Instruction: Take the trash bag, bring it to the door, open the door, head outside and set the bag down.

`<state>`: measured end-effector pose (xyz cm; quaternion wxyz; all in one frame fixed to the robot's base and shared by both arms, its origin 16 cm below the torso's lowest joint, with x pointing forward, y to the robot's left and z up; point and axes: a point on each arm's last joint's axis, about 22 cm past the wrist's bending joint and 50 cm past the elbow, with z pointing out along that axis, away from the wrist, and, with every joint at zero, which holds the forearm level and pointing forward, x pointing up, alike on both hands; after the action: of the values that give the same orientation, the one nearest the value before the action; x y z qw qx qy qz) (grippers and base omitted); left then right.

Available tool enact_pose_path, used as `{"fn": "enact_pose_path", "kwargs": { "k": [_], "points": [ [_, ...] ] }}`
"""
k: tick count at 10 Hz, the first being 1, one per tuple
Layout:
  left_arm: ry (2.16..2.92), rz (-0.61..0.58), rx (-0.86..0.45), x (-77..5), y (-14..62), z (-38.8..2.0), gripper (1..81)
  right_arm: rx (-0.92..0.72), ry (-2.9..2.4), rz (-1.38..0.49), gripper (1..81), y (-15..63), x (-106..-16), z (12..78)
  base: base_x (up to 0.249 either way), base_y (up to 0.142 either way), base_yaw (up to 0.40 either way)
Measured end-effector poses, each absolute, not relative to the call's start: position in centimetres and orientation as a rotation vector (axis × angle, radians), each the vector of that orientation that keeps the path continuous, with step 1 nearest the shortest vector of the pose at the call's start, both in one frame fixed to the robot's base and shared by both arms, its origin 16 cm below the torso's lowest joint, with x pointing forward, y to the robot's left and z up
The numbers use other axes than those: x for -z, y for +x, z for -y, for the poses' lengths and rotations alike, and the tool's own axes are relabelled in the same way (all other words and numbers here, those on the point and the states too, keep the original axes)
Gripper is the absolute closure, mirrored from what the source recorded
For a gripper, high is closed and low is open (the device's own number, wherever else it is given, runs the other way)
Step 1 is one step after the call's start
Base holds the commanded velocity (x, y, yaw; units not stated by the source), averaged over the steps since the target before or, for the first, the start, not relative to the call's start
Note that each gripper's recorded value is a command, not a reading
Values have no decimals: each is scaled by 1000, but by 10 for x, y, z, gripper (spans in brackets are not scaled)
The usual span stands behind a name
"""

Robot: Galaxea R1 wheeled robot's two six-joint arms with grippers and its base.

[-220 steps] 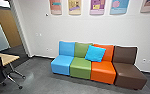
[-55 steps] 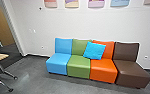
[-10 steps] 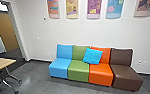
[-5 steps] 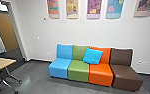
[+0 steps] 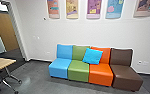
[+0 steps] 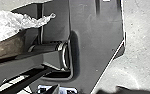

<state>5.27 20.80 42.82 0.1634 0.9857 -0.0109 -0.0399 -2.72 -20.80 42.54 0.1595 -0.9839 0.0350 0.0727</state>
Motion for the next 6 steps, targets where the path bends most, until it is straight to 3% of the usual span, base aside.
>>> {"fn": "enact_pose_path", "kwargs": {
  "k": [6],
  "points": [
    [2807, 36, 124, -428, 50, -207, 811, -200, -2809, -99, 10, -24, -425, 206, 0, 0, -159]
  ]
}}
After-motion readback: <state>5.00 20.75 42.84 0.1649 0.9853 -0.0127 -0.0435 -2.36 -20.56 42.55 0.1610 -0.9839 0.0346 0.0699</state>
